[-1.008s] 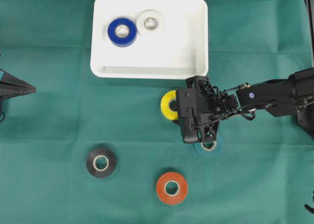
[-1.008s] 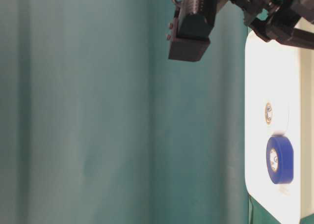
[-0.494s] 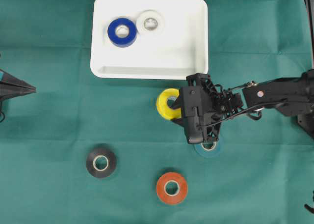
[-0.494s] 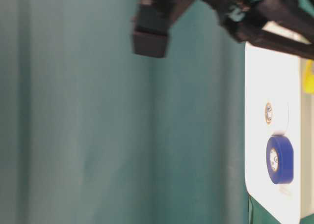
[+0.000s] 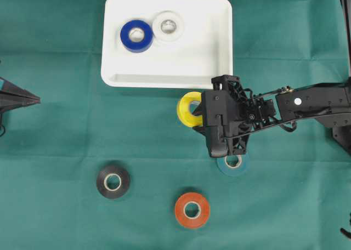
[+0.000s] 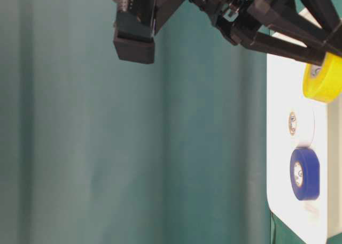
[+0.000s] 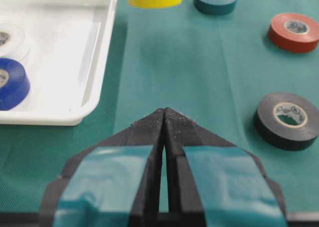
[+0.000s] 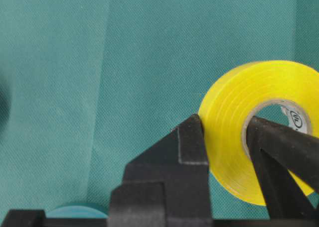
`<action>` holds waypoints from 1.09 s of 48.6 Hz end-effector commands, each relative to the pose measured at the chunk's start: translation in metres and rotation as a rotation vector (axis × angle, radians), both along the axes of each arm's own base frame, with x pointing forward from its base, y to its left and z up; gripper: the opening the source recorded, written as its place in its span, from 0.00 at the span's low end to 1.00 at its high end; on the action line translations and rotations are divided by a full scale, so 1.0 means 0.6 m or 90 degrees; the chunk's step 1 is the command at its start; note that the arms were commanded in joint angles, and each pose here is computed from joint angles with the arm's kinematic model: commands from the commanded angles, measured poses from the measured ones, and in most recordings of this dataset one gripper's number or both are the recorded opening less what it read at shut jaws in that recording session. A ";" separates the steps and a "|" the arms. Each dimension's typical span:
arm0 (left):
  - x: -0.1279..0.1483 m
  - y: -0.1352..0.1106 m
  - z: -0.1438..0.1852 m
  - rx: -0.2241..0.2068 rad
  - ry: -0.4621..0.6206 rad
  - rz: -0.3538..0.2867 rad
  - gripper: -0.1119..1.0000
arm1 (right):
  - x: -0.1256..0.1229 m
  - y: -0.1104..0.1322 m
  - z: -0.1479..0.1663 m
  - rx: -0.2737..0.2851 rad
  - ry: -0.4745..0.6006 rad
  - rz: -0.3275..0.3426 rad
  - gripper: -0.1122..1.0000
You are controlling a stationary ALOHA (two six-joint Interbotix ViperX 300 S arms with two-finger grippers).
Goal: Put the tape into the white case with the right arm.
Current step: 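Lift the yellow roll and carry it into the tray's right side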
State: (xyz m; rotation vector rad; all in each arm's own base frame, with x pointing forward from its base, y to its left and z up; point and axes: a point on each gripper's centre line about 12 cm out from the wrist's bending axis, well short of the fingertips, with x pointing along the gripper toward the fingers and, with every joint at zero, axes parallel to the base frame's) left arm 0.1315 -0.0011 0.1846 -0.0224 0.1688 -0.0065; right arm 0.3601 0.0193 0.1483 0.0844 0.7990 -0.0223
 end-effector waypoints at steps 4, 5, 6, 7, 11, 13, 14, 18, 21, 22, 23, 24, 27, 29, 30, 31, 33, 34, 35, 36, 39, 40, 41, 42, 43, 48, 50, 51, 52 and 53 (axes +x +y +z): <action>0.002 0.000 0.007 0.000 -0.005 0.000 0.10 | 0.014 -0.019 0.033 0.002 -0.039 -0.020 0.12; 0.002 0.000 0.007 0.000 -0.005 0.000 0.11 | 0.014 -0.021 0.034 0.003 -0.041 -0.023 0.12; 0.002 0.000 0.006 0.000 -0.004 0.000 0.10 | 0.014 -0.024 0.034 0.002 -0.041 -0.026 0.12; 0.002 0.000 0.007 0.000 -0.005 0.000 0.11 | 0.015 -0.030 0.035 0.002 -0.042 -0.031 0.12; 0.002 0.000 0.007 0.000 -0.005 0.000 0.11 | 0.015 -0.048 0.036 0.001 -0.042 -0.050 0.12; 0.002 0.000 0.006 0.000 -0.004 0.000 0.10 | 0.015 -0.058 0.036 0.000 -0.043 -0.059 0.12; 0.002 0.000 0.006 0.000 -0.004 0.000 0.10 | 0.015 -0.063 0.036 -0.001 -0.042 -0.064 0.12; 0.002 0.000 0.006 0.000 -0.004 0.000 0.10 | 0.013 -0.087 0.036 -0.003 -0.043 -0.088 0.12; 0.002 0.000 0.006 0.000 -0.004 0.000 0.10 | 0.011 -0.107 0.036 -0.003 -0.043 -0.109 0.12; 0.002 0.000 0.007 0.000 -0.005 0.000 0.10 | 0.011 -0.114 0.037 -0.004 -0.044 -0.116 0.12; 0.002 0.000 0.007 0.000 -0.005 0.000 0.11 | 0.010 -0.120 0.036 -0.004 -0.043 -0.122 0.12; 0.002 0.000 0.007 0.000 -0.005 0.000 0.10 | 0.009 -0.126 0.037 -0.004 -0.044 -0.128 0.12; 0.002 0.000 0.007 0.000 -0.005 0.000 0.11 | 0.005 -0.147 0.036 -0.005 -0.043 -0.151 0.12; 0.002 0.000 0.006 0.000 -0.004 0.000 0.10 | 0.003 -0.159 0.037 -0.005 -0.044 -0.163 0.12; 0.002 0.000 0.007 0.000 -0.005 0.000 0.10 | 0.001 -0.165 0.036 -0.006 -0.042 -0.169 0.12; 0.002 0.000 0.007 0.001 -0.005 0.000 0.10 | 0.000 -0.170 0.036 -0.007 -0.042 -0.174 0.12; 0.002 0.000 0.006 0.000 -0.004 0.000 0.10 | -0.003 -0.182 0.036 -0.008 -0.043 -0.186 0.12; 0.002 0.000 0.006 0.000 -0.004 0.000 0.10 | -0.003 -0.188 0.037 -0.008 -0.044 -0.191 0.12; 0.002 0.000 0.007 0.000 -0.005 0.000 0.11 | -0.005 -0.194 0.037 -0.008 -0.044 -0.198 0.12; 0.002 0.000 0.007 0.000 -0.005 0.000 0.11 | -0.007 -0.200 0.037 -0.008 -0.045 -0.204 0.12; 0.002 0.000 0.006 0.000 -0.004 0.000 0.11 | -0.011 -0.216 0.037 -0.009 -0.048 -0.219 0.12; 0.002 0.000 0.006 0.000 -0.004 0.000 0.10 | -0.013 -0.221 0.037 -0.009 -0.049 -0.225 0.12; 0.002 0.000 0.007 0.000 -0.005 0.000 0.11 | -0.014 -0.226 0.038 -0.009 -0.052 -0.230 0.12; 0.002 0.000 0.007 0.000 -0.005 -0.001 0.10 | -0.016 -0.231 0.037 -0.009 -0.053 -0.235 0.12; 0.002 0.000 0.007 0.000 -0.005 0.000 0.10 | -0.017 -0.236 0.038 -0.009 -0.055 -0.240 0.12; 0.002 0.000 0.006 0.000 -0.004 0.000 0.10 | -0.024 -0.260 0.040 -0.009 -0.066 -0.263 0.12; 0.002 0.000 0.006 0.000 -0.004 0.000 0.10 | -0.026 -0.267 0.040 -0.009 -0.070 -0.270 0.12; 0.002 0.000 0.007 0.000 -0.005 0.000 0.10 | -0.027 -0.269 0.040 -0.009 -0.072 -0.272 0.12; 0.002 0.000 0.007 0.000 -0.005 0.000 0.11 | -0.028 -0.273 0.041 -0.010 -0.073 -0.275 0.12; 0.002 0.000 0.007 0.000 -0.005 0.000 0.10 | -0.029 -0.276 0.042 -0.010 -0.076 -0.278 0.12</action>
